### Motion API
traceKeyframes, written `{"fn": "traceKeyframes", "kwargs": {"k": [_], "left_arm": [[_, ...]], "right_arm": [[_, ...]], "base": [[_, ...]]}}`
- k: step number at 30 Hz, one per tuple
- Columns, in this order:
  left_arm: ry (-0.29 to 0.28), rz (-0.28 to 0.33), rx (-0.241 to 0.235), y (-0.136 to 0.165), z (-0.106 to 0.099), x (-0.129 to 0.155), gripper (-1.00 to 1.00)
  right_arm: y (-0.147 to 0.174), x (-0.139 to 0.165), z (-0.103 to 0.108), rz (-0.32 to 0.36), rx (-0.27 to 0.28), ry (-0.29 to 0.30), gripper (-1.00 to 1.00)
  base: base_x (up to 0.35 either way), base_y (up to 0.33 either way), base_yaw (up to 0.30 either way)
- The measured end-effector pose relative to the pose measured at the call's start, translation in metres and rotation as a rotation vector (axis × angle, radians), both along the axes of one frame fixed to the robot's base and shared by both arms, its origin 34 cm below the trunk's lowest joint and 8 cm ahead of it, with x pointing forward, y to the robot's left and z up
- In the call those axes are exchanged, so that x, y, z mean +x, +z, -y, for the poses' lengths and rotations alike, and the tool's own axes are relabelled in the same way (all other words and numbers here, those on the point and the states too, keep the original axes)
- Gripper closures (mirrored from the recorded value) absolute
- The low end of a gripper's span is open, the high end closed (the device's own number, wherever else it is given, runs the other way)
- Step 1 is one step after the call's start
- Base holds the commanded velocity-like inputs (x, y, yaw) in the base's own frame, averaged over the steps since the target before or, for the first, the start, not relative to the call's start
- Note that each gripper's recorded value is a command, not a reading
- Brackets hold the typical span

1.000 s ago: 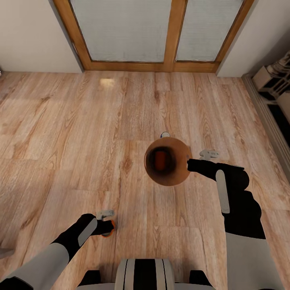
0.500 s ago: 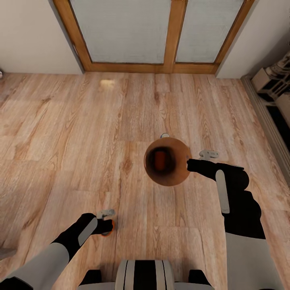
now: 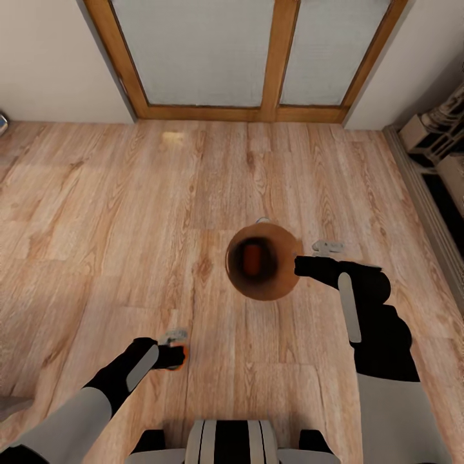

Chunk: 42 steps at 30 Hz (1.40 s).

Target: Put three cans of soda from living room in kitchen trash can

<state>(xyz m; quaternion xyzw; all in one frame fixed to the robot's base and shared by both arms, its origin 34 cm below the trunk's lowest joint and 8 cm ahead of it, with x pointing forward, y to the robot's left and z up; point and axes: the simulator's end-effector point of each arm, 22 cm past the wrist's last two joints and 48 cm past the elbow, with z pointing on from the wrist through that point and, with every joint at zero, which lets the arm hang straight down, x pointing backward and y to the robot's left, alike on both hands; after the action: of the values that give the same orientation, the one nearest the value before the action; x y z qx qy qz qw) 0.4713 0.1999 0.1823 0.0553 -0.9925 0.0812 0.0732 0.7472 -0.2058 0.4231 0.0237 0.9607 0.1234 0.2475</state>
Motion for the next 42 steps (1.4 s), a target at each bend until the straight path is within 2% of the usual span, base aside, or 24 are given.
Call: {"fn": "traceKeyframes", "kwargs": {"k": [5, 8, 12, 15, 19, 25, 30, 36, 40, 42], "left_arm": [[-0.01, 0.069, -0.035, 0.023, 0.013, 0.033, 1.0], [-0.019, 0.106, -0.061, 0.039, 0.023, 0.053, 1.0], [-0.038, 0.123, -0.092, 0.061, 0.035, 0.069, 1.0], [-0.061, 0.144, -0.127, 0.084, 0.049, 0.086, 1.0], [-0.103, 0.192, -0.187, 0.125, 0.072, 0.114, 1.0], [-0.123, 0.211, -0.205, 0.15, 0.078, 0.121, 1.0], [-0.132, 0.195, -0.202, 0.161, 0.075, 0.119, 1.0], [-0.137, 0.187, -0.2, 0.173, 0.073, 0.119, 1.0], [-0.138, 0.186, -0.198, 0.181, 0.072, 0.12, 1.0], [-0.139, 0.186, -0.198, 0.185, 0.072, 0.12, 1.0]], "right_arm": [[0.007, 0.001, 0.009, -0.005, -0.065, 0.007, 1.0], [0.011, 0.0, 0.008, -0.011, -0.058, 0.006, 1.0], [0.019, 0.001, 0.009, -0.014, -0.054, 0.0, 1.0], [0.023, 0.002, 0.015, -0.018, -0.072, -0.003, 1.0], [0.027, -0.004, 0.012, -0.033, -0.058, -0.005, 1.0], [0.022, -0.025, 0.018, -0.086, -0.081, -0.025, 1.0], [0.024, -0.035, 0.046, -0.112, -0.191, -0.067, 1.0], [0.034, -0.036, 0.053, -0.122, -0.175, -0.104, 1.0], [0.041, -0.037, 0.063, -0.126, -0.209, -0.112, 1.0], [0.042, -0.038, 0.061, -0.135, -0.202, -0.113, 1.0]], "base": [[0.0, 0.0, 0.0], [0.0, 0.0, 0.0], [0.0, 0.0, 0.0], [0.0, 0.0, 0.0], [0.0, 0.0, 0.0], [0.0, 0.0, 0.0], [0.0, 0.0, 0.0], [0.0, 0.0, 0.0], [0.0, 0.0, 0.0], [0.0, 0.0, 0.0]]}}
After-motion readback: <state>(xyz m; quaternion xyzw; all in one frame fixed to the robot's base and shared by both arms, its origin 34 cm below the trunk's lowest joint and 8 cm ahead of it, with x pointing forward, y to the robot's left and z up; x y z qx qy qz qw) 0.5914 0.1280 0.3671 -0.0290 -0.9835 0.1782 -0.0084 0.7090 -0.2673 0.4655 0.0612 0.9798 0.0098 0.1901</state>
